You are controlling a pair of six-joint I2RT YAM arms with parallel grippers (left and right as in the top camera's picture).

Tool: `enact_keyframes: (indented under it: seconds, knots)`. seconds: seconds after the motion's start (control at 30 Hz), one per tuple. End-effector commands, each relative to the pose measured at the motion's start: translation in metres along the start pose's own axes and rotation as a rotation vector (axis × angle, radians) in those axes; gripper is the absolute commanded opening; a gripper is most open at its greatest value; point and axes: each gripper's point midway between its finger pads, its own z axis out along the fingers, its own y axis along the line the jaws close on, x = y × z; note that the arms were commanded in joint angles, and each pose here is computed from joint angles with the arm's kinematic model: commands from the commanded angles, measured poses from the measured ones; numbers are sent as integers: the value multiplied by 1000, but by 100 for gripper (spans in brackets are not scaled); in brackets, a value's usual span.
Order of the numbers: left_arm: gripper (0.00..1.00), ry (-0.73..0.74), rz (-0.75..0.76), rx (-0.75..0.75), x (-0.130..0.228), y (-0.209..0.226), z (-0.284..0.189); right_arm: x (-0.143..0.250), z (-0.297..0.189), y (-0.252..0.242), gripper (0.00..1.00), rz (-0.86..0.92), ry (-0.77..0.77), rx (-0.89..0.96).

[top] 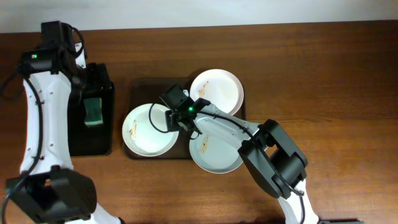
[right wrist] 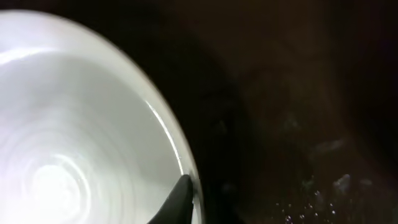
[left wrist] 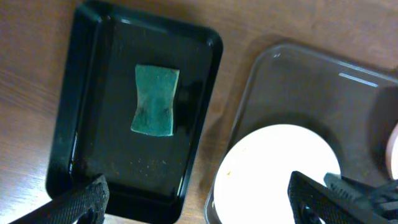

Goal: Clean dirty plates on tray and stack at the side
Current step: 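Lower the left gripper into the black tray and grasp the sponge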

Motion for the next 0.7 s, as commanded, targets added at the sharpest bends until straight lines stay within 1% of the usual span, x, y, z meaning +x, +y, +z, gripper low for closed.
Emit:
enact_keyframes:
  seconds: [0.0, 0.1, 0.13, 0.23, 0.3, 0.43, 0.57, 0.67]
  knots:
    - [90, 34, -7, -20, -1, 3, 14, 5, 9, -5, 4, 19, 26, 9]
    - [89, 40, -8, -20, 0, 3, 16, 4, 9, -5, 4, 19, 23, 8]
    - [84, 44, -8, -20, 1, 3, 16, 4, 9, -5, 4, 19, 23, 8]
    - [83, 72, -6, -24, 6, 4, 20, 1, 9, -8, 4, 27, 21, 10]
    - [83, 99, 0, -29, 8, 7, 31, 0, 9, -11, 4, 32, 20, 12]
    - [84, 172, 58, -38, 13, 18, 59, -1, 9, -11, 4, 35, 23, 7]
    - [84, 222, 21, -58, 15, 41, 89, -1, 9, -11, 4, 35, 23, 7]
    - [84, 226, 22, -60, 11, 52, 108, -1, 9, -11, 4, 35, 23, 7]
